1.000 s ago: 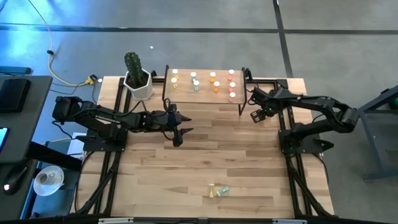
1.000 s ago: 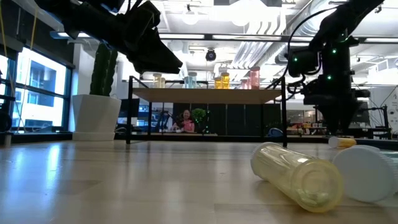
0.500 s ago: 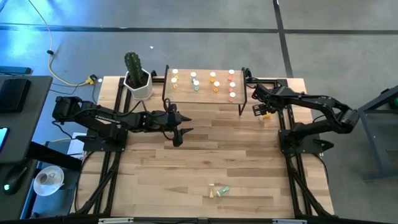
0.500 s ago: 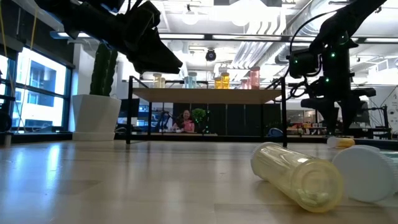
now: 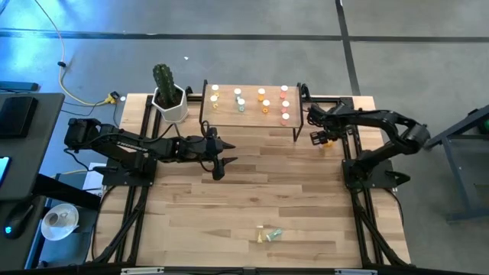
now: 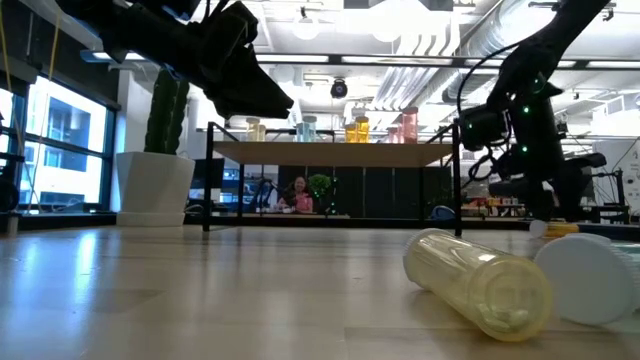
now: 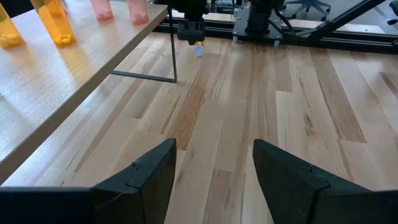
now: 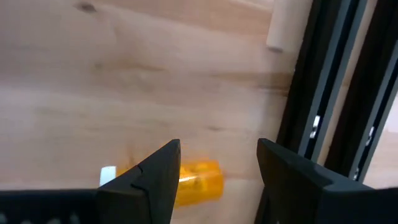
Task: Pick and place medicine bottles onto shelf by color
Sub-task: Put the orange pill bottle on the shelf aligned with the other orange pill bottles
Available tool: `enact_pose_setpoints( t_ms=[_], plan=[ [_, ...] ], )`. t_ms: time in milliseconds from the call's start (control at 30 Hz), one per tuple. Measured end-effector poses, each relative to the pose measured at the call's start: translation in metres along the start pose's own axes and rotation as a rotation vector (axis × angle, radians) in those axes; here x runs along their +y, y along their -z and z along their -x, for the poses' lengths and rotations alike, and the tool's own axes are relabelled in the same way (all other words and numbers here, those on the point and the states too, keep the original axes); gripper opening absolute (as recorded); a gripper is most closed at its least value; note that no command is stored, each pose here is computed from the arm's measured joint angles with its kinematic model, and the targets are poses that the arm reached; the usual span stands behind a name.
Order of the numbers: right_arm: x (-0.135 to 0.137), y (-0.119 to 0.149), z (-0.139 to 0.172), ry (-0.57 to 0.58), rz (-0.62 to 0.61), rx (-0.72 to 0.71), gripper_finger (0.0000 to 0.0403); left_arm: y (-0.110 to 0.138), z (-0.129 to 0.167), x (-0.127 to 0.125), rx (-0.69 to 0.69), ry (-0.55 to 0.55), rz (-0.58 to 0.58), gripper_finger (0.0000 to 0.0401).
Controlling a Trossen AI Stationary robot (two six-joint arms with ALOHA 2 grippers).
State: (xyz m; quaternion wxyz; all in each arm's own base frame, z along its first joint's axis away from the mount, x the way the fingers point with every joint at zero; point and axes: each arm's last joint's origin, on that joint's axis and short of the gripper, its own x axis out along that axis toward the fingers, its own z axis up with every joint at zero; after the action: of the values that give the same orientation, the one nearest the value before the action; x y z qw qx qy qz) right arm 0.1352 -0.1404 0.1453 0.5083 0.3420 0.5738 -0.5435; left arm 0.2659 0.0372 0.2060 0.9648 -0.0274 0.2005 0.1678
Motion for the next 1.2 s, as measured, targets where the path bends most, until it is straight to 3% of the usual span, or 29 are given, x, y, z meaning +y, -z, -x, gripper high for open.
enact_pose_setpoints(
  t_ms=[733, 967, 1200],
  plan=[
    [0.024, 0.035, 0.008, -0.125, 0.053, 0.265, 0.0204, 0.0, 0.0, 0.0, 0.0, 0.0, 0.0, 0.0203],
    [0.027, 0.042, 0.011, -0.083, 0.083, 0.241, 0.0204, 0.0, 0.0, 0.0, 0.0, 0.0, 0.001, 0.0203],
    [0.022, 0.032, 0.017, -0.023, 0.105, 0.186, 0.0204, 0.0, 0.0, 0.0, 0.0, 0.0, -0.001, 0.0203]
  ],
)
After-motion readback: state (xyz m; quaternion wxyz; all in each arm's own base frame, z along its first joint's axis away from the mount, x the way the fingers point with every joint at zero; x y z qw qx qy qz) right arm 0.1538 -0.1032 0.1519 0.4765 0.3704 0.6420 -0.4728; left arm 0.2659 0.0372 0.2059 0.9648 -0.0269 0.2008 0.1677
